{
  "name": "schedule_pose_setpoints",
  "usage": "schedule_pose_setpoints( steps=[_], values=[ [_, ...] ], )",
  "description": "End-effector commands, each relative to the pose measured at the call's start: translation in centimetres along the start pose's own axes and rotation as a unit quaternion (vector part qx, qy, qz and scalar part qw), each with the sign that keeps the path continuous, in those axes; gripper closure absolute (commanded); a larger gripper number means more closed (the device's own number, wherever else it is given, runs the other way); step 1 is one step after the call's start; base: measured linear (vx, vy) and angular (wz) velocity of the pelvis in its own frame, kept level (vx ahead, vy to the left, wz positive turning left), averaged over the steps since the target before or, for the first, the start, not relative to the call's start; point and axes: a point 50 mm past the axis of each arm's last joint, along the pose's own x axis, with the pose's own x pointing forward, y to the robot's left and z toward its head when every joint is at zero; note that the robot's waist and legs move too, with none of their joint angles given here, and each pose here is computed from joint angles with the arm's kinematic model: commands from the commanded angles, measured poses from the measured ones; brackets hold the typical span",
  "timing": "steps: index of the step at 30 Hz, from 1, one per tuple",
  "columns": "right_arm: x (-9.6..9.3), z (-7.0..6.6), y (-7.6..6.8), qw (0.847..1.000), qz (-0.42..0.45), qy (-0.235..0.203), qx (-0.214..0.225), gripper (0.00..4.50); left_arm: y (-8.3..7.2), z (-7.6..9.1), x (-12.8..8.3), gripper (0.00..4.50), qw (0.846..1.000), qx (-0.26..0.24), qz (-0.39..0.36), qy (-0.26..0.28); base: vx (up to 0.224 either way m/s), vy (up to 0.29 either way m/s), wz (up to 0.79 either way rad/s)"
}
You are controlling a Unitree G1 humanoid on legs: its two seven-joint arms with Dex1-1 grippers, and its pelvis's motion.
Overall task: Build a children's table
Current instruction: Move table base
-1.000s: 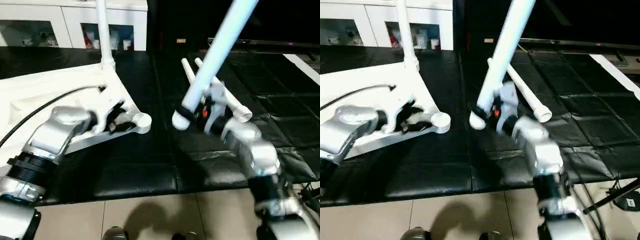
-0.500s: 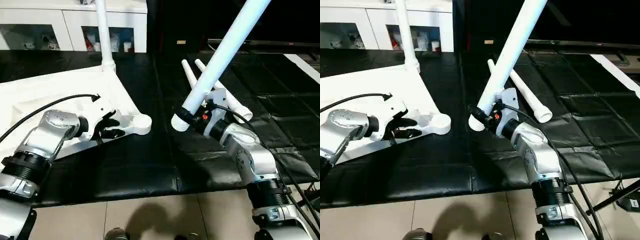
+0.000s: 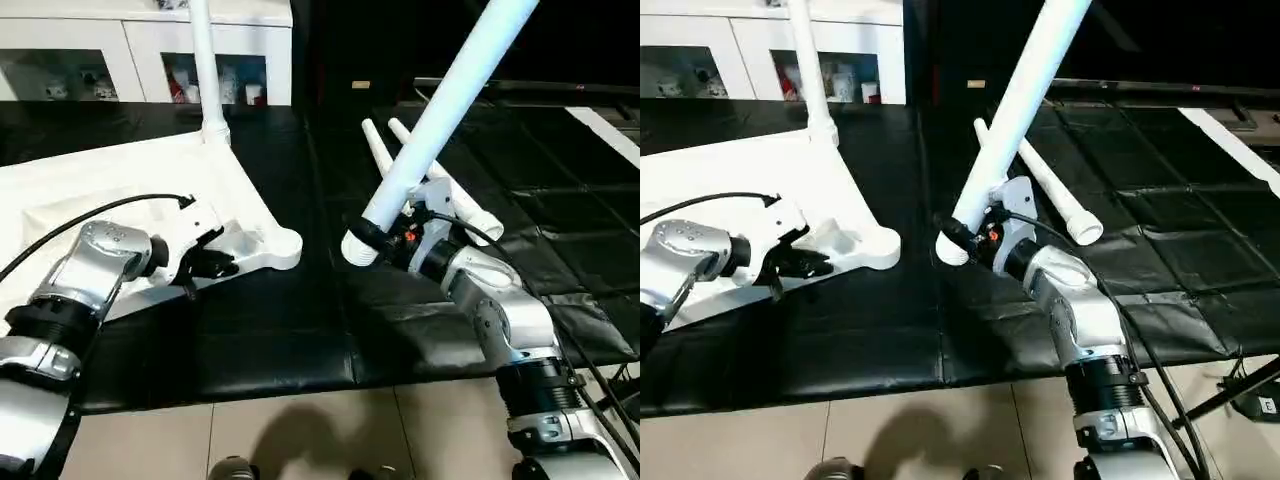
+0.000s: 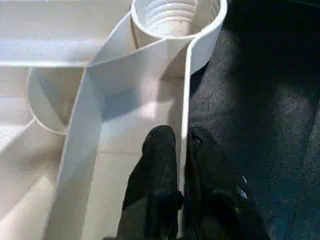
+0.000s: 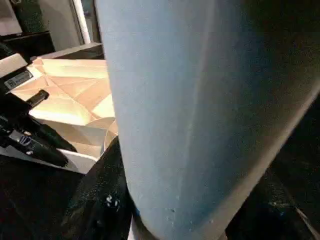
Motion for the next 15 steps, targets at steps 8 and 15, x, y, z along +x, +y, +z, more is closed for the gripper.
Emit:
schedule_pose_setpoints(
  steps=[8, 15],
  values=[
    [-0.1, 0.6, 0.3, 1.000, 0.023, -0.001, -0.007, 2.58, -1.1, 1.6, 1.0, 4.50, 0.995, 0.061, -0.068, -0.033, 0.000, 0.000, 0.00],
    [0.9, 0.4, 1.6, 0.998, 0.061, 0.008, -0.011, 2.58, -4.0, 2.7, 2.2, 4.50, 0.979, 0.109, -0.164, -0.057, 0.000, 0.000, 0.00]
  ],
)
